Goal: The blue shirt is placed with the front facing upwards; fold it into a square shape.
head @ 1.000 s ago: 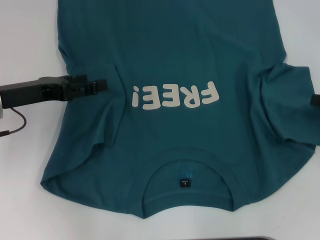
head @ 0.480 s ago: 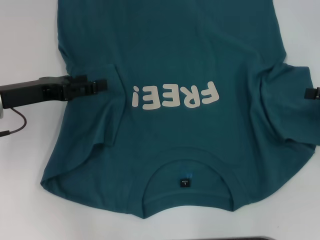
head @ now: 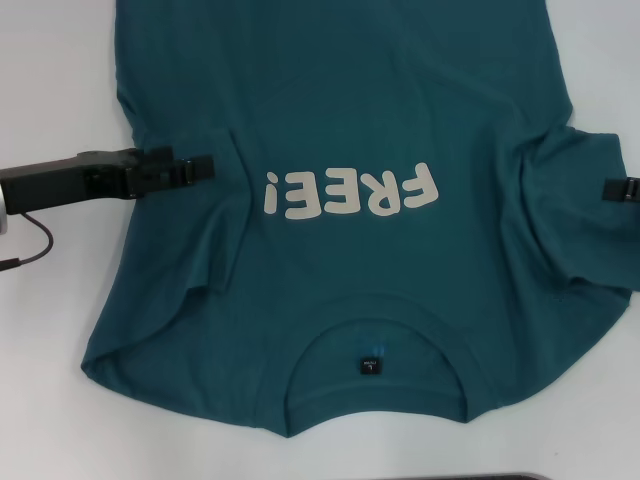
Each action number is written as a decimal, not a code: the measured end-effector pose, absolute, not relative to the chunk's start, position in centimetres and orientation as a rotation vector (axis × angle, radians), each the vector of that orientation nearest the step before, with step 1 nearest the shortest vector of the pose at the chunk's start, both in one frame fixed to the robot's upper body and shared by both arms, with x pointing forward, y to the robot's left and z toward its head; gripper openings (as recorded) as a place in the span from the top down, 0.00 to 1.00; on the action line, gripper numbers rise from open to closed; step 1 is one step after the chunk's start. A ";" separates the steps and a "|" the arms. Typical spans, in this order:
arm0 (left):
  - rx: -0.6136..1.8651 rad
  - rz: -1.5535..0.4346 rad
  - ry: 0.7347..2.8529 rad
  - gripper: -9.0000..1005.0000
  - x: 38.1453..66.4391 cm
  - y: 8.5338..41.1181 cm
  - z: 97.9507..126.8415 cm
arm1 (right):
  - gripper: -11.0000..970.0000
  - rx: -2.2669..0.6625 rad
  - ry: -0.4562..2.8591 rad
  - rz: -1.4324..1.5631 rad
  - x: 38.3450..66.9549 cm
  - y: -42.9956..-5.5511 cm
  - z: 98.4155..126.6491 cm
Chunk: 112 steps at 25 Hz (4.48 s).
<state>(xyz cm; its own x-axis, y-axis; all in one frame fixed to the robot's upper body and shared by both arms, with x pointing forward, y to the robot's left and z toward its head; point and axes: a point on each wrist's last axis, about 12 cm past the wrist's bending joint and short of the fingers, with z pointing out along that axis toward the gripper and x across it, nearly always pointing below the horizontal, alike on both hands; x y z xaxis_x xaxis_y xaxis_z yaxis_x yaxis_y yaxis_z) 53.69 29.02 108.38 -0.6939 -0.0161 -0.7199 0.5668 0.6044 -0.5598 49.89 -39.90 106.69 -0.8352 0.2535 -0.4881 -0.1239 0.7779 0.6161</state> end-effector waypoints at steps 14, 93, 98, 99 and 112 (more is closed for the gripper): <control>0.431 -1.067 2.125 0.12 53.7 29.0 108.4 | 0.11 0.102 2.405 0.886 49.8 -40.0 106.6; 0.434 -1.095 2.112 0.12 54.0 28.3 108.7 | 0.99 0.228 2.245 0.709 48.6 -45.3 110.6; 0.434 -1.098 2.111 0.12 54.0 28.2 108.7 | 0.99 0.234 2.238 0.684 48.6 -45.8 111.3; 0.434 -1.097 2.111 0.12 54.0 28.2 108.7 | 0.99 0.232 2.238 0.683 48.6 -45.9 111.3; 0.429 -1.095 2.110 0.12 54.1 28.1 108.6 | 0.99 0.187 2.225 0.716 49.1 -45.1 111.7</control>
<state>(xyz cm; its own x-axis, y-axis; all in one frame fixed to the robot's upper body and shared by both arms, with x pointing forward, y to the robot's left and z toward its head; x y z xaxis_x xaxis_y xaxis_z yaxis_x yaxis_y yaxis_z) 54.06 28.08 108.61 -0.6929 -0.0295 -0.7204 0.5719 0.5859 -0.5741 49.06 -45.14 111.66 -0.6878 0.3471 -0.6375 -0.0897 0.8309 0.5492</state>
